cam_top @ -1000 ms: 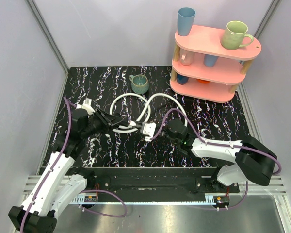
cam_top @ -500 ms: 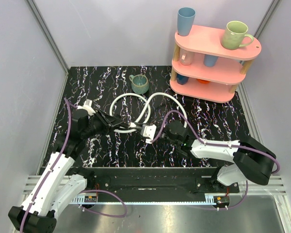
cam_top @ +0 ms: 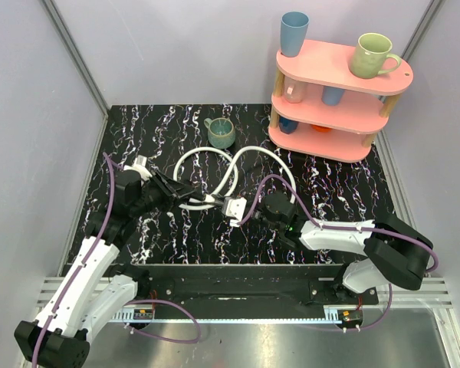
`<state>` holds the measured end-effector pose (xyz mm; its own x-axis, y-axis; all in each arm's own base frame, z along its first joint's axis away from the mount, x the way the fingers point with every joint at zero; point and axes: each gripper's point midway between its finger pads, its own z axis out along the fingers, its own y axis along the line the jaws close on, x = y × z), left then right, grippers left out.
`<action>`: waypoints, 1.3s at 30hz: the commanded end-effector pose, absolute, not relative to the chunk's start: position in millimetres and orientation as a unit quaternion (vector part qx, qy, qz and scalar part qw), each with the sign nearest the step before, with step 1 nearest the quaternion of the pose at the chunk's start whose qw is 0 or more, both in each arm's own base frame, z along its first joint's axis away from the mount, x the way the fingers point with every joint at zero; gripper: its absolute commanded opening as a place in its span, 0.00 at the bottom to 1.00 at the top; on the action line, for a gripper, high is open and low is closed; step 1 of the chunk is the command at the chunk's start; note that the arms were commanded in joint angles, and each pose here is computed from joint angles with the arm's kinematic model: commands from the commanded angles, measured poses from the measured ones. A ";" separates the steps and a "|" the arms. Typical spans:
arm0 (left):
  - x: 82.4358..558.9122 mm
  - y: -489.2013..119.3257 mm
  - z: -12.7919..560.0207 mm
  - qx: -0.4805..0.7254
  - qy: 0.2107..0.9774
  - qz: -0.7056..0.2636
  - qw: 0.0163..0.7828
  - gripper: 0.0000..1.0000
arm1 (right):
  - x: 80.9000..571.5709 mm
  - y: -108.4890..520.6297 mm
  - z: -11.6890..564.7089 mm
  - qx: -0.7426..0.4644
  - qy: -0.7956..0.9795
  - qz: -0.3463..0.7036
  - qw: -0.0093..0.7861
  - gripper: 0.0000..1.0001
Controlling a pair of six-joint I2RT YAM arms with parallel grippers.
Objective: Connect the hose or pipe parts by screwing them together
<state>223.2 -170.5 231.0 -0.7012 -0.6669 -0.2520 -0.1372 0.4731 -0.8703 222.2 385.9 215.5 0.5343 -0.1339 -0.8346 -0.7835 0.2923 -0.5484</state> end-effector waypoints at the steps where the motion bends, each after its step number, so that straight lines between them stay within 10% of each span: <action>1: 227.9 -178.5 267.0 -0.223 0.778 -0.491 0.322 0.00 | 216.6 391.2 243.1 -0.524 0.384 0.251 0.718 0.00; 39: 221.0 -180.4 242.0 -0.218 0.796 -0.480 0.296 0.00 | 216.5 397.3 260.0 -0.487 0.387 0.289 0.728 0.00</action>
